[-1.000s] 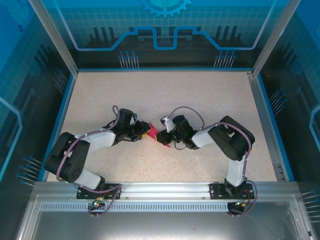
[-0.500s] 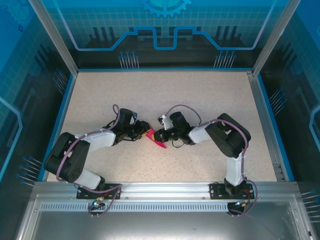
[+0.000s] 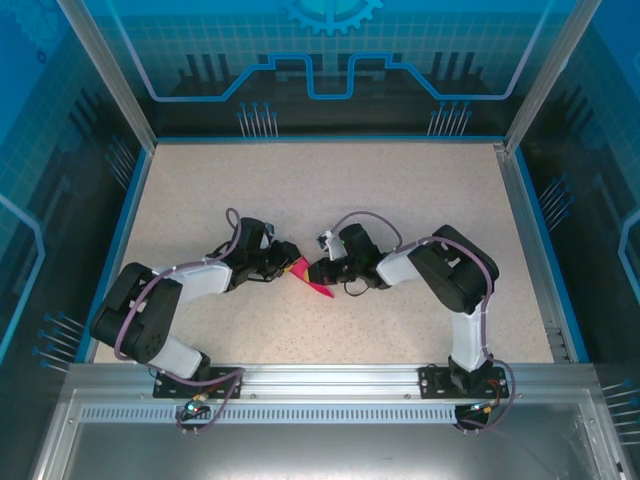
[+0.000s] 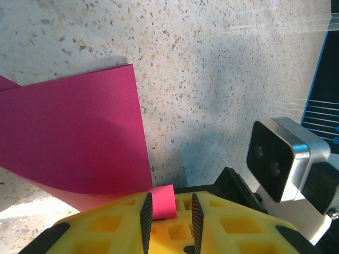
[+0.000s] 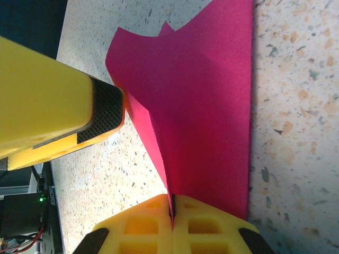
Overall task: Fold a paper plane with a square sheet of paper (pick it up from the middle)
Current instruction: Fold the wing for the fifth time at the center of the table.
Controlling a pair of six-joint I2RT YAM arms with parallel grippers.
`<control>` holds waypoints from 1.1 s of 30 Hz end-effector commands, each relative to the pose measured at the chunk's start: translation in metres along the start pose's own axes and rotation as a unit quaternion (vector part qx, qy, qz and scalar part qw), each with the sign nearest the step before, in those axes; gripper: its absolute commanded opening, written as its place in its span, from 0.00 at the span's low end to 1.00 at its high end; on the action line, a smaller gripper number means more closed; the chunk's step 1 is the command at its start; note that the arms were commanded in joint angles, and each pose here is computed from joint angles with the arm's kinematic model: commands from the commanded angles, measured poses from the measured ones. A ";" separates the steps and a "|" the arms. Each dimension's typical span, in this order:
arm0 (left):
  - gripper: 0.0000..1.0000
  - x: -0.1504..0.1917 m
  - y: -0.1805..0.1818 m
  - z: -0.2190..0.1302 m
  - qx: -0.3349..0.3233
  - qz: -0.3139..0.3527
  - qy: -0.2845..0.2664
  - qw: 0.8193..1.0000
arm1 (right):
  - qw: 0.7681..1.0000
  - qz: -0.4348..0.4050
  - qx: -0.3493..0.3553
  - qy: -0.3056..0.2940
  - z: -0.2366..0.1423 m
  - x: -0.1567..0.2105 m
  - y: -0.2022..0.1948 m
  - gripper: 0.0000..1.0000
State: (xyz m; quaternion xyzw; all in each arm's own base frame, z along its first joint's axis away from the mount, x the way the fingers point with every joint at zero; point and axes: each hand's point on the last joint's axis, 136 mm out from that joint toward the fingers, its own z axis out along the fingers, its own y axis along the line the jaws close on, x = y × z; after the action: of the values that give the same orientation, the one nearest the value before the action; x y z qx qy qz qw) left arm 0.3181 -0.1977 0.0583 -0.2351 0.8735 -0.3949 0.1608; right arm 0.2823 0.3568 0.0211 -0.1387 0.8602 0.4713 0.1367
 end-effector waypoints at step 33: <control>0.19 0.007 0.020 0.018 0.000 0.041 0.012 0.999 | 0.999 0.044 0.008 0.015 -0.001 0.007 -0.024 0.15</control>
State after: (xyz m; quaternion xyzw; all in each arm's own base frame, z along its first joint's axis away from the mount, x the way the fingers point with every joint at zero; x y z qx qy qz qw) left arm 0.3156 -0.1974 0.0340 -0.2145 0.8803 -0.3896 0.1652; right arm 0.2848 0.3557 0.0243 -0.1235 0.8522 0.4939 0.1206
